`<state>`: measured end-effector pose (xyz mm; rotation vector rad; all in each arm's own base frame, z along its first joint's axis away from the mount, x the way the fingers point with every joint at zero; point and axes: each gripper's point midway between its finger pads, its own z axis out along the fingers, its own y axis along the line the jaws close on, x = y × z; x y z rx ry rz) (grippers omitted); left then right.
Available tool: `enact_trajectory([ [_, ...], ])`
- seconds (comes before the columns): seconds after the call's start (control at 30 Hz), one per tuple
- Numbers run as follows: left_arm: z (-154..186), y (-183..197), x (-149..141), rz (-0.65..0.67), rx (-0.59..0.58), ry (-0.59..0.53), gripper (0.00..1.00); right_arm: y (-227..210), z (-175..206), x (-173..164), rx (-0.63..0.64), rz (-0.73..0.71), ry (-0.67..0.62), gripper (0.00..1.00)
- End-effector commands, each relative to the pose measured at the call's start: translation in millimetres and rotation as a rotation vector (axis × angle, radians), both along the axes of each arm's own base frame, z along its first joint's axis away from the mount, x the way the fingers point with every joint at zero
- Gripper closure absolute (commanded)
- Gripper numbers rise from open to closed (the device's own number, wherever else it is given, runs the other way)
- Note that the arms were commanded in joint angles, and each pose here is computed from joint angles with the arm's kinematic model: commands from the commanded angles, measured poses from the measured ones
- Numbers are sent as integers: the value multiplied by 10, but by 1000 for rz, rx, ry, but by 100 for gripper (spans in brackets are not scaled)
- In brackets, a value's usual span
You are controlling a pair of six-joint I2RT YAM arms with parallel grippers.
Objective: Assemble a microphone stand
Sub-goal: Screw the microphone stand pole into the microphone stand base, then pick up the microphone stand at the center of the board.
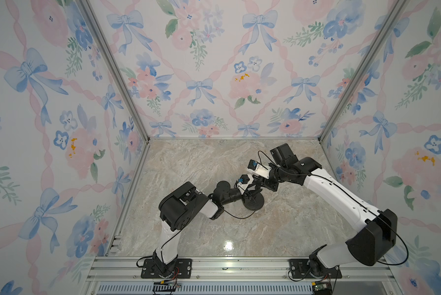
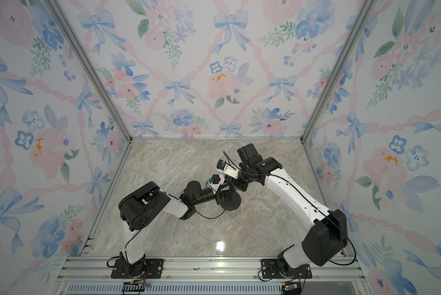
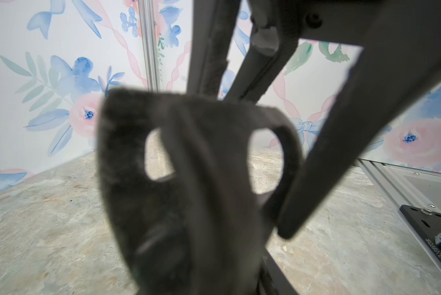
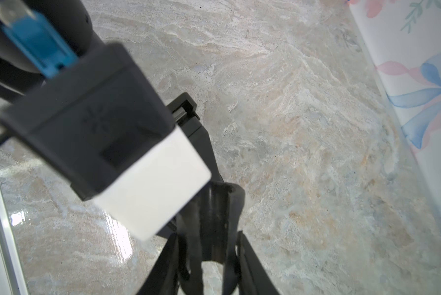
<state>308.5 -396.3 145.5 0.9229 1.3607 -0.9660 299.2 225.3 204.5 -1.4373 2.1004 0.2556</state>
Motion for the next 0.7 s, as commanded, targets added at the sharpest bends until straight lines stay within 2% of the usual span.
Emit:
enact_trajectory([
  [0.0,119,48,45,24,-24,-17,55,46,49,-51,104,-216,40,67],
  [0.1,140,47,52,25,-28,-18,55,109,62,-90,141,-300,39,67],
  [0.2,163,64,40,28,-33,-14,50,124,76,-86,159,-374,37,68],
  [0.37,264,173,-33,48,-42,-20,39,133,287,-59,179,-371,-37,70],
  [0.47,273,319,-101,83,-41,2,29,140,488,-47,192,-352,-88,70],
  [0.5,293,376,-120,97,-45,7,22,143,555,-48,196,-341,-105,70],
  [0.53,310,444,-126,120,-51,20,3,147,618,-56,201,-330,-119,70],
  [0.67,361,735,-117,212,-106,121,2,116,814,-76,203,-306,-162,70],
])
